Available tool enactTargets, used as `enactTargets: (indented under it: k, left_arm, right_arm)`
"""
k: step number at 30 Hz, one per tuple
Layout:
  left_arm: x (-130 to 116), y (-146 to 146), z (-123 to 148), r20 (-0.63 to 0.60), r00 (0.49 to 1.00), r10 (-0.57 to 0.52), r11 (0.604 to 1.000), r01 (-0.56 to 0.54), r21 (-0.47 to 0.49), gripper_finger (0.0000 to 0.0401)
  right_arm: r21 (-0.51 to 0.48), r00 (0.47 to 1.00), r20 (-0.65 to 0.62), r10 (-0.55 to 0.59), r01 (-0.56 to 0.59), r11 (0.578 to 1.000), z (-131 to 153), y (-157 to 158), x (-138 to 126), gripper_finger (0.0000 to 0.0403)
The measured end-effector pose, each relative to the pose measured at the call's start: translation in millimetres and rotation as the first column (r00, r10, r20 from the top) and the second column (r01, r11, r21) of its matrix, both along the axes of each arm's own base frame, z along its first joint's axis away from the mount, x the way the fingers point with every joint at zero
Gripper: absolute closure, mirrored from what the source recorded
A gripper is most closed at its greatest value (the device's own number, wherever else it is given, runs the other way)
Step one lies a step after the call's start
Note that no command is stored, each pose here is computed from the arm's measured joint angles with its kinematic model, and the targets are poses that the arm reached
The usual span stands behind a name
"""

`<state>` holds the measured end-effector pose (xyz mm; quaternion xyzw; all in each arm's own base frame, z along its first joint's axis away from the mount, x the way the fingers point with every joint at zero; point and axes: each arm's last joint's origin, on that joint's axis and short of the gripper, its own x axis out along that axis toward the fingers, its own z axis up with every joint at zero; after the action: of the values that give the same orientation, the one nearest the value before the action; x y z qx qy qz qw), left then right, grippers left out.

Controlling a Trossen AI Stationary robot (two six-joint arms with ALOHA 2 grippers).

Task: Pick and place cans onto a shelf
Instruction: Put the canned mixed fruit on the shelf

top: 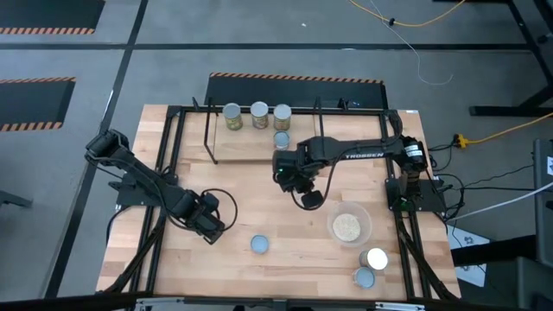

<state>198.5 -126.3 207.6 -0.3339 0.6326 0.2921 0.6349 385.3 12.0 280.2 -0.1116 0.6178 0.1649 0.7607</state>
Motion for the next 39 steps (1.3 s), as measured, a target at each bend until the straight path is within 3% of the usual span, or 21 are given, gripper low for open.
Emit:
enactTargets:
  k: [6,11,15,19,24,28,34,39]
  left_arm:
    - [4.0,-2.8,0.1,0.05,0.996,-0.07,0.997,0.071,-0.021,0.039]
    - [6.4,-4.0,0.2,0.079,0.989,-0.126,0.991,0.128,-0.022,0.0391]
    - [14.3,-6.0,9.5,0.124,0.968,-0.22,0.975,0.223,-0.012,0.0395]
    - [31.8,-2.0,36.2,0.234,0.918,-0.32,0.944,0.33,-0.001,0.0396]
    - [53.4,16.3,69.0,0.337,0.825,-0.454,0.888,0.448,0.1,0.0396]
    - [64.3,43.1,93.3,0.332,0.765,-0.552,0.834,0.508,0.215,0.0396]
    - [71.5,92.6,117.4,0.212,0.697,-0.685,0.714,0.586,0.383,0.0396]
    - [71.8,136.4,120.7,0.09,0.654,-0.751,0.618,0.648,0.446,0.0396]
  right_arm:
    - [0.078,0.995,-0.098,-0.005,0.012,0.997,-0.9,1.5,-9.0,0.0353]
    - [0.099,0.994,-0.105,-0.034,0.044,0.994,2.6,1.5,-30.6,0.0353]
    - [0.112,0.997,0.026,-0.072,0.069,0.991,2.0,-1.2,-58.8,0.0353]
    - [0.132,0.97,0.222,-0.094,0.066,0.989,-2.2,-4.2,-78.8,0.0353]
    - [0.14,0.927,0.364,-0.094,0.045,0.989,-8.0,-4.8,-91.1,0.0353]
    - [0.143,0.91,0.403,-0.096,0.041,0.989,-15.0,-4.8,-89.4,0.0353]
    - [0.145,0.891,0.443,-0.097,0.035,0.989,-27.2,-4.7,-84.1,0.0353]
    - [0.151,0.892,0.44,-0.106,0.043,0.988,-30.6,-4.7,-84.7,0.0353]
